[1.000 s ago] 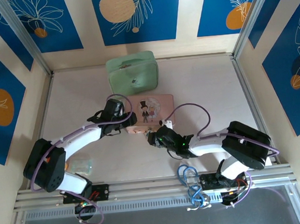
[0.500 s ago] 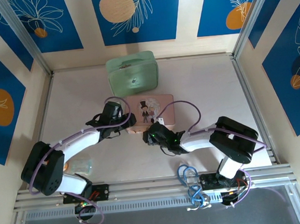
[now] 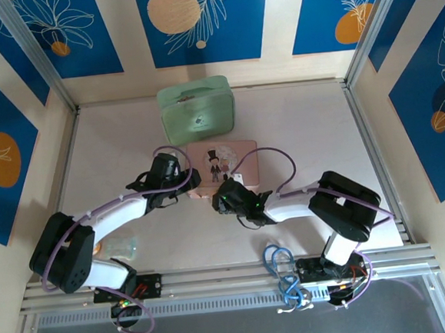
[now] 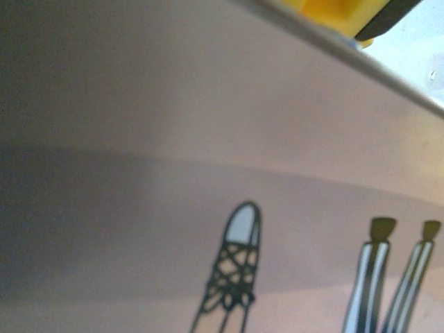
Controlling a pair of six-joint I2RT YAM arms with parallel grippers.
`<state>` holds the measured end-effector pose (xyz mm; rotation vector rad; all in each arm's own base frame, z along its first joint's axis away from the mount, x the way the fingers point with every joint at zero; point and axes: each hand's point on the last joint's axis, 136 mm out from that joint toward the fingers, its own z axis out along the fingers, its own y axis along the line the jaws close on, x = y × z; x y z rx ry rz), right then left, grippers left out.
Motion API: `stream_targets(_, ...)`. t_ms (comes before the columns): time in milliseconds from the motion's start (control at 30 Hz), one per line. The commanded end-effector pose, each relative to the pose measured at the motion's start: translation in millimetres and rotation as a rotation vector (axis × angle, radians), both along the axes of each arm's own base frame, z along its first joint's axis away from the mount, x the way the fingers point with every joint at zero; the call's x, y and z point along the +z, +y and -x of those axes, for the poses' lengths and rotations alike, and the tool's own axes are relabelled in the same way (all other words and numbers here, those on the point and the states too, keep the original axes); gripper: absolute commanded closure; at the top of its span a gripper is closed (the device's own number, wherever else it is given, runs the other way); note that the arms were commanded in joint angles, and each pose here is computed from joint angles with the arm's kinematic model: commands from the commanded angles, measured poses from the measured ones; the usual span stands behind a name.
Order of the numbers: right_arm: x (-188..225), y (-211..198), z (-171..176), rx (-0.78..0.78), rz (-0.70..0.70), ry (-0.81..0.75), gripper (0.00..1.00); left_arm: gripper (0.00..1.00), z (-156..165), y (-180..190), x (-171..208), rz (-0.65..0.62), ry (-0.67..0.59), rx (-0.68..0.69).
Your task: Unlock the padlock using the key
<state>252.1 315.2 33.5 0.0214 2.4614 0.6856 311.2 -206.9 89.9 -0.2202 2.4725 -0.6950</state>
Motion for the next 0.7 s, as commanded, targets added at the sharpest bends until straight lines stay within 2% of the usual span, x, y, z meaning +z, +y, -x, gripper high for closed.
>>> stream_targets(0,-11,0,4,0.004,0.047,0.056,0.71,0.44,25,14,-30,-0.049,0.126,0.001)
stream_targets(67,-13,-3,6,-0.013,0.097,0.082,0.81,0.44,25,15,-30,-0.049,0.123,0.005)
stream_targets(133,-15,-8,10,-0.035,0.15,0.107,0.85,0.44,25,16,-31,-0.051,0.124,0.011)
stream_targets(267,-9,-15,15,-0.058,0.239,0.115,0.88,0.45,26,17,-34,-0.054,0.13,0.014)
stream_targets(367,-2,-17,18,-0.05,0.302,0.096,0.83,0.46,27,17,-35,-0.052,0.131,0.017)
stream_targets(433,2,-19,20,-0.055,0.328,0.089,0.75,0.46,27,17,-35,-0.049,0.131,0.018)
stream_targets(567,10,-21,21,-0.053,0.315,0.07,0.57,0.46,28,18,-35,-0.049,0.13,0.02)
stream_targets(667,13,-15,19,-0.021,0.287,0.059,0.5,0.46,29,19,-35,-0.048,0.13,0.028)
